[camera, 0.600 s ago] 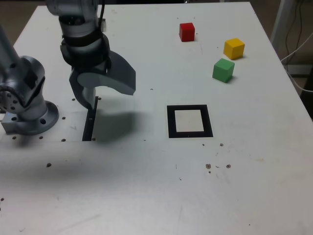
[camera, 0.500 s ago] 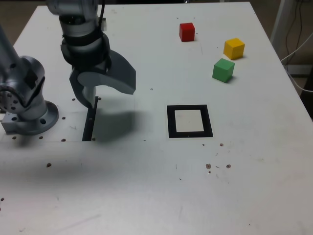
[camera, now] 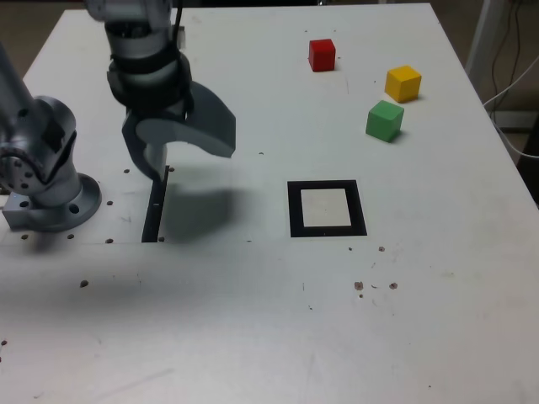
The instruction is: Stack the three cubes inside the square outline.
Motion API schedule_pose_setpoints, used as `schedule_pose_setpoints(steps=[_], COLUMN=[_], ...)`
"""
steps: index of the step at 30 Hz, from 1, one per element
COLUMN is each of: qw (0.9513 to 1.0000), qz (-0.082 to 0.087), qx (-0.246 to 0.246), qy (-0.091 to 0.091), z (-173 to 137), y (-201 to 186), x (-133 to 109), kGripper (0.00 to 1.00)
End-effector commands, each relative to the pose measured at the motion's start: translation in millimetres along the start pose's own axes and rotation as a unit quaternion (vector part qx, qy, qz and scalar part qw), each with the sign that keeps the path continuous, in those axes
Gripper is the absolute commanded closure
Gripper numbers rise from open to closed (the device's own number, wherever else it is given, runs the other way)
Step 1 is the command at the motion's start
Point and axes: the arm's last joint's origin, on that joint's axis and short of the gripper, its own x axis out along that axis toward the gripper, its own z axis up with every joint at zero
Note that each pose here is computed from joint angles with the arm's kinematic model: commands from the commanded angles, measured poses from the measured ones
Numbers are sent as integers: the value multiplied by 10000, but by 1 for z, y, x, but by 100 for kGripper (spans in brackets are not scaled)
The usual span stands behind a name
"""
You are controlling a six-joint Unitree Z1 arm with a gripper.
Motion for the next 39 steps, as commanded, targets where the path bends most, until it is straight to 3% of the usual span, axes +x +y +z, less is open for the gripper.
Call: schedule_pose_setpoints(steps=[1, 12, 18, 23, 30, 39], qw=[9999, 9984, 9973, 9967, 9978, 9984], qz=[-5, 62, 233, 301, 213, 128], qx=[84, 451, 530, 590, 518, 360], qy=[-69, -335, -461, -464, -354, -420], z=[4, 31, 65, 99, 147, 190], y=[5, 35, 70, 97, 145, 200], x=[-10, -38, -65, -86, -87, -86], kGripper=[0, 0, 0, 0, 0, 0])
